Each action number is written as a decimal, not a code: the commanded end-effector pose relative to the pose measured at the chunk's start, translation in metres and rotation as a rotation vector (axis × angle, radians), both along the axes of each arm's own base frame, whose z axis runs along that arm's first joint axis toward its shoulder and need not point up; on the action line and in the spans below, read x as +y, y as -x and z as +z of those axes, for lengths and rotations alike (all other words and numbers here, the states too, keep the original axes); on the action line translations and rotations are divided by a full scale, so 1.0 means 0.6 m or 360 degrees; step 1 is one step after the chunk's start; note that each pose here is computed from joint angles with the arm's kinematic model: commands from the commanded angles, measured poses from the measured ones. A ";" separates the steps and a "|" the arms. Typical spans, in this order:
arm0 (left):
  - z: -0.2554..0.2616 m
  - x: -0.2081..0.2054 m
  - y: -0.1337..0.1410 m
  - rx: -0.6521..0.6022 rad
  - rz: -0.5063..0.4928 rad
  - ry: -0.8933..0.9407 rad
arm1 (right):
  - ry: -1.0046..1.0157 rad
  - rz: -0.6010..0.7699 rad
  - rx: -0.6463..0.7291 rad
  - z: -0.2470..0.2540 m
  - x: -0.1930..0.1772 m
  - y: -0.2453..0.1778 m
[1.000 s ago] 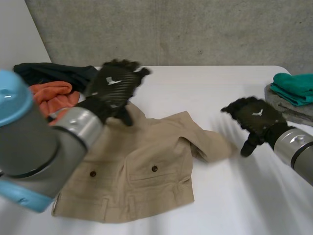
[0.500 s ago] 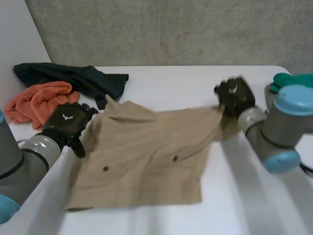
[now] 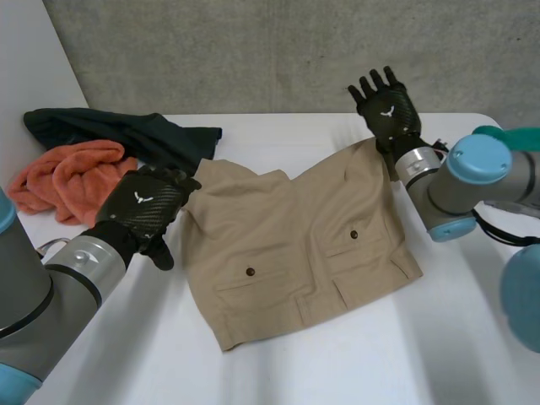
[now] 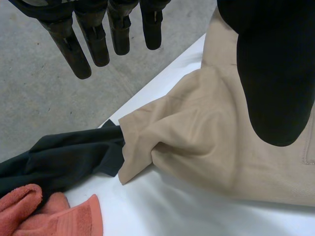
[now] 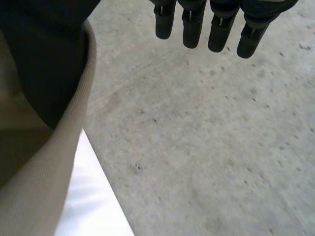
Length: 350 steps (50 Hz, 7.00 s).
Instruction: Fold the laundry.
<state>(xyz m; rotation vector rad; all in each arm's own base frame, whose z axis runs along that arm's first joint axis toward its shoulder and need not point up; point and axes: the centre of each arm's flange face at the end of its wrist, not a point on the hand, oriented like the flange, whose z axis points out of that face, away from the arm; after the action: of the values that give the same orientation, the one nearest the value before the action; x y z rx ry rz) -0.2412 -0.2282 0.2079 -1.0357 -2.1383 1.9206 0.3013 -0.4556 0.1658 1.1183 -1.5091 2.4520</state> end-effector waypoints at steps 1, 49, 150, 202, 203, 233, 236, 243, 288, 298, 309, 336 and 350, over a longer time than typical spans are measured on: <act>-0.003 -0.004 0.004 -0.0011 -0.0016 -0.0002 | -0.0153 -0.0123 -0.0042 0.104 0.071 0.059; -0.115 0.056 0.039 -0.0315 -0.0349 -0.0232 | -0.1264 -0.0285 0.0291 0.018 0.296 0.219; -0.189 -0.245 0.090 0.0065 -0.0239 -0.0214 | -0.1271 -0.0304 -0.0077 -0.077 0.317 0.090; 0.408 -0.038 0.032 0.0867 -0.0079 0.1059 | -0.0194 -0.0146 -0.0359 0.429 0.351 0.100; 0.390 -0.054 0.039 0.0848 -0.0070 0.1011 | -0.0241 -0.0150 -0.0354 0.414 0.341 0.096; 0.109 -0.331 0.120 0.0471 0.0149 0.0763 | -0.0340 -0.0186 -0.0379 0.128 0.096 0.005; 0.133 -0.305 0.105 0.0463 0.0200 0.0742 | -0.0432 -0.0190 -0.0312 0.151 0.123 0.024; 0.118 -0.185 0.066 0.0327 0.0282 0.0455 | -0.0636 -0.0119 0.0023 0.145 0.166 0.098; -0.020 0.107 0.067 0.0233 -0.0028 -0.0100 | -0.0879 -0.0020 0.0606 -0.020 0.266 0.189; 0.008 0.170 0.031 0.0060 -0.0062 -0.0287 | -0.1131 -0.0060 0.0649 0.066 0.350 0.218; 0.010 0.266 0.007 -0.0219 -0.0269 -0.0697 | -0.1408 -0.0048 0.0956 0.093 0.424 0.262; -0.080 -0.183 0.167 -0.0025 0.0064 0.0120 | -0.0696 -0.0324 0.0512 0.001 0.124 0.118; -0.114 -0.270 0.199 0.0153 0.0114 0.0427 | -0.0368 -0.0340 0.0340 -0.074 0.041 0.066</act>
<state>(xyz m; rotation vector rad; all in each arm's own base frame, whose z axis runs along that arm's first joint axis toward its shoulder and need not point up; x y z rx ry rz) -0.3564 -0.3798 0.1342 -0.9560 -2.0285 2.1781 0.2552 -0.4216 0.1353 1.1859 -1.8010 1.9361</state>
